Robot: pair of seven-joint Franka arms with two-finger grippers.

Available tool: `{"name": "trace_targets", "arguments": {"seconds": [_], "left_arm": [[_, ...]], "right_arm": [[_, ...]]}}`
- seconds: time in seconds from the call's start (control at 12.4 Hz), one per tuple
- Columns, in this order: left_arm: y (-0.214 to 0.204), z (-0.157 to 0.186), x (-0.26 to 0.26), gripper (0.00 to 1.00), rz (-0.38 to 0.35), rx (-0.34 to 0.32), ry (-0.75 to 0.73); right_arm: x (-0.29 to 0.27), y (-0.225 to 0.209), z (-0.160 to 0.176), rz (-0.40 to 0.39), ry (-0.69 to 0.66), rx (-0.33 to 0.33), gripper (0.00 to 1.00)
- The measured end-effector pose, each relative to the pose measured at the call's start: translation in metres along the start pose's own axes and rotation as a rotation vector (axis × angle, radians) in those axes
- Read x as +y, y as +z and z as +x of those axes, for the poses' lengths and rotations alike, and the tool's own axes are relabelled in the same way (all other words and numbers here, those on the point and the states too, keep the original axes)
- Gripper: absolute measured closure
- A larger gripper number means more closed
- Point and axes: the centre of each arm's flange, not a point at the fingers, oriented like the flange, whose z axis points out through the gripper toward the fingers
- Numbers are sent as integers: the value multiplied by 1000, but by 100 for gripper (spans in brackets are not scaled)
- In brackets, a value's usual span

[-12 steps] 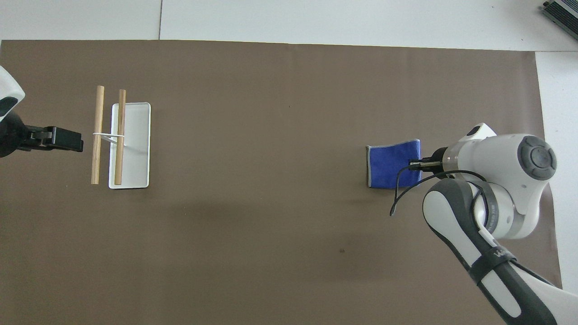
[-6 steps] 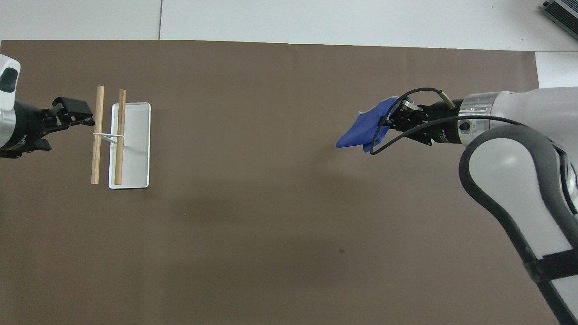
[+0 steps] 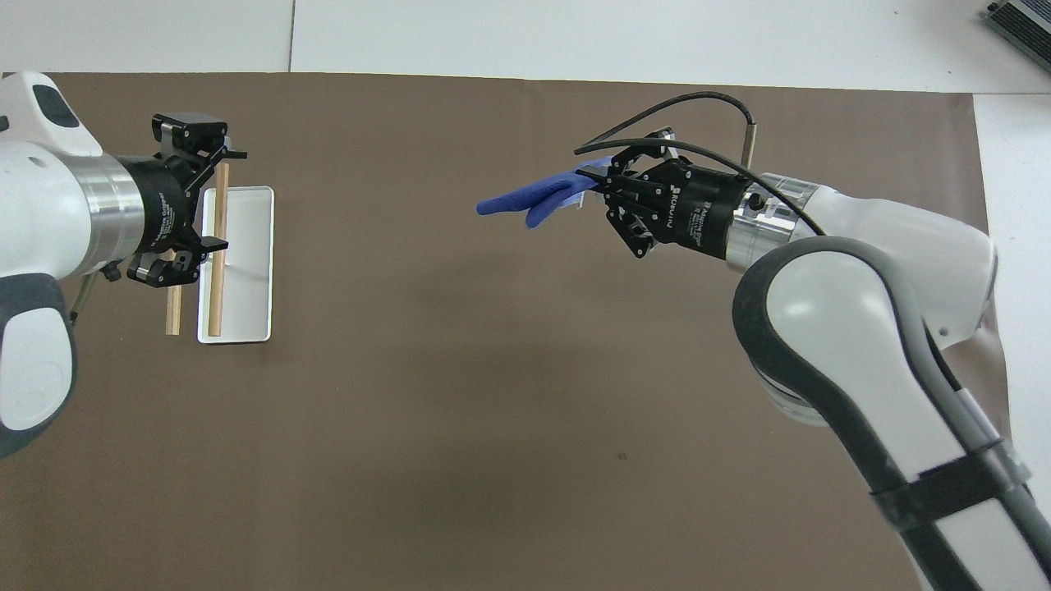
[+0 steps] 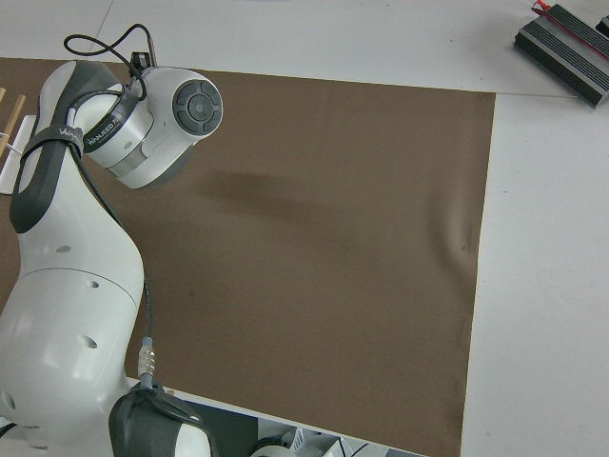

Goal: Right arm passes towel to left arm to hang
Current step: 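Carry the towel toward center while the left gripper reaches toward it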

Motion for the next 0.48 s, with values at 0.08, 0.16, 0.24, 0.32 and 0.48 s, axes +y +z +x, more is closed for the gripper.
{"name": "trace_targets", "arguments": {"seconds": [0.08, 0.16, 0.24, 0.32, 0.48], "left_arm": [[1, -6, 2, 0, -30, -6, -86], [4, -9, 2, 0, -54, -11, -167], [10, -14, 1, 0, -72, -18, -242], [16, -19, 0, 0, -84, -24, -307], [27, -25, -3, 0, -98, -36, -403]], "right_arm": [[8, 12, -5, 33, 62, -8, 96], [13, 18, -6, 57, 116, -17, 96], [15, 21, -6, 70, 152, -31, 96], [16, 23, -8, 75, 171, -40, 96], [17, 27, -16, 72, 180, -54, 96]]}}
